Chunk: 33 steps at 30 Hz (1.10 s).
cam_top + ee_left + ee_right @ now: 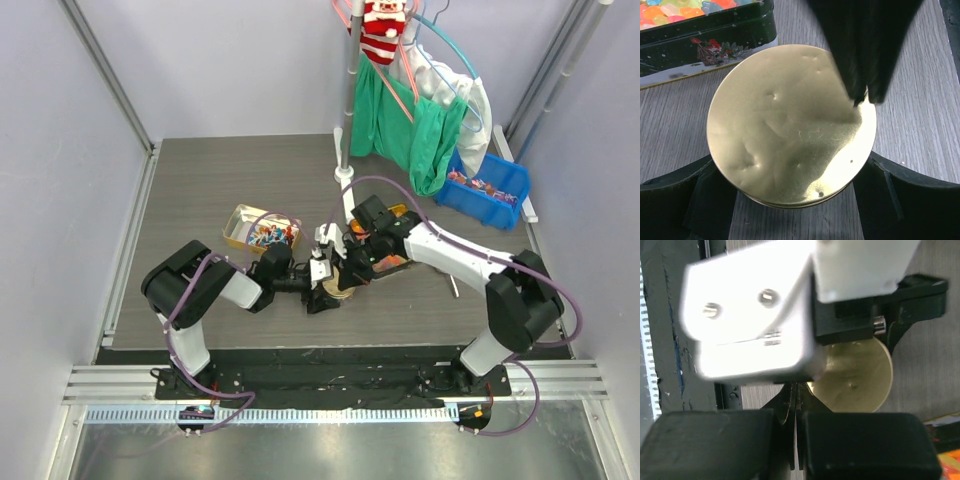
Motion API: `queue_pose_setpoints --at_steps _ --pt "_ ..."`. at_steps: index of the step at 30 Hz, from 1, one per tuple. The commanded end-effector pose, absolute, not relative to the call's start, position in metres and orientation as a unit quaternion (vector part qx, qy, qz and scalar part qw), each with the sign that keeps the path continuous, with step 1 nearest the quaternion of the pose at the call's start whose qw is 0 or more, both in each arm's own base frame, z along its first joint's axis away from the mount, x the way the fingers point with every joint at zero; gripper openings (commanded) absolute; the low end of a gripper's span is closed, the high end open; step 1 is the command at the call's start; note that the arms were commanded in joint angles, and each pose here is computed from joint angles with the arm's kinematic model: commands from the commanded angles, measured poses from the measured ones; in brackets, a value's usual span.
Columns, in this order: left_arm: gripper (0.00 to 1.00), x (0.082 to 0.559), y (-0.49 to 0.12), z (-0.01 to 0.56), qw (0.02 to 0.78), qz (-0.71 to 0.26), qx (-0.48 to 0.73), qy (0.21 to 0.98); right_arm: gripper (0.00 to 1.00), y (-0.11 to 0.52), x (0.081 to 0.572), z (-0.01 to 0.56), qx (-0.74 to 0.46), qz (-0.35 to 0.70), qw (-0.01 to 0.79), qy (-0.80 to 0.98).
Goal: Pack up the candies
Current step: Close the bottle lid on the packing bottle.
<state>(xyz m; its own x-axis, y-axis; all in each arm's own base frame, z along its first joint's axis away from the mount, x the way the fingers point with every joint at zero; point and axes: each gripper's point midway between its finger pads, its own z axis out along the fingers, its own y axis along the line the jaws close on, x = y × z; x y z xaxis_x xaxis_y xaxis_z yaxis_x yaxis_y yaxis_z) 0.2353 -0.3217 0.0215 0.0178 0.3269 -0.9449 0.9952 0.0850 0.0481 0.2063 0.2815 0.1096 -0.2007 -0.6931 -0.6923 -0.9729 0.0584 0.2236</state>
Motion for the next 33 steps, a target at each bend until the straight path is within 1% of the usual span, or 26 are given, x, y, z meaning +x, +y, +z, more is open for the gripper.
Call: queue_pose_setpoints --at_steps 1,5,7,10,11,13,16,17,18,20,22,25,28,33 --pt "0.51 0.243 -0.318 0.013 0.440 -0.360 0.562 0.601 0.01 0.278 0.198 0.075 -0.600 0.336 0.142 0.712" --pt "0.51 0.243 -0.318 0.013 0.439 -0.359 0.562 0.602 0.01 0.274 0.191 0.058 -0.614 0.321 0.111 0.713" --pt "0.51 0.243 -0.318 0.013 0.439 -0.360 0.562 0.602 0.01 0.276 0.193 0.061 -0.616 0.320 0.118 0.710" --pt "0.51 0.243 -0.317 0.013 0.439 -0.359 0.561 0.602 0.01 0.280 0.200 0.069 -0.611 0.314 0.147 0.712" --pt "0.51 0.243 -0.318 0.014 0.440 -0.359 0.562 0.602 0.01 0.285 0.208 0.078 -0.610 0.312 0.176 0.707" --pt "0.51 0.243 -0.318 0.014 0.440 -0.360 0.562 0.601 0.01 0.285 0.217 0.083 -0.598 0.299 0.198 0.717" --pt "0.51 0.242 -0.318 0.013 0.438 -0.360 0.562 0.602 0.01 0.286 0.242 0.103 -0.578 0.273 0.258 0.725" --pt "0.51 0.243 -0.318 0.013 0.439 -0.360 0.562 0.602 0.02 0.289 0.253 0.118 -0.572 0.267 0.294 0.718" --pt "0.51 0.243 -0.318 0.013 0.438 -0.360 0.562 0.602 0.03 0.288 0.259 0.122 -0.566 0.259 0.308 0.720" --pt "0.51 0.243 -0.318 0.012 0.436 -0.361 0.562 0.603 0.11 0.286 0.271 0.128 -0.555 0.244 0.328 0.725" --pt "0.51 0.243 -0.318 0.012 0.435 -0.361 0.563 0.603 0.17 0.288 0.275 0.127 -0.550 0.244 0.324 0.730" --pt "0.51 0.243 -0.319 0.012 0.435 -0.362 0.562 0.603 0.23 0.289 0.276 0.120 -0.548 0.249 0.311 0.735" --pt "0.51 0.243 -0.319 0.012 0.435 -0.361 0.563 0.603 0.25 0.285 0.287 0.115 -0.532 0.257 0.308 0.745" --pt "0.51 0.242 -0.318 0.012 0.435 -0.362 0.563 0.602 0.28 0.279 0.304 0.120 -0.493 0.310 0.300 0.755"
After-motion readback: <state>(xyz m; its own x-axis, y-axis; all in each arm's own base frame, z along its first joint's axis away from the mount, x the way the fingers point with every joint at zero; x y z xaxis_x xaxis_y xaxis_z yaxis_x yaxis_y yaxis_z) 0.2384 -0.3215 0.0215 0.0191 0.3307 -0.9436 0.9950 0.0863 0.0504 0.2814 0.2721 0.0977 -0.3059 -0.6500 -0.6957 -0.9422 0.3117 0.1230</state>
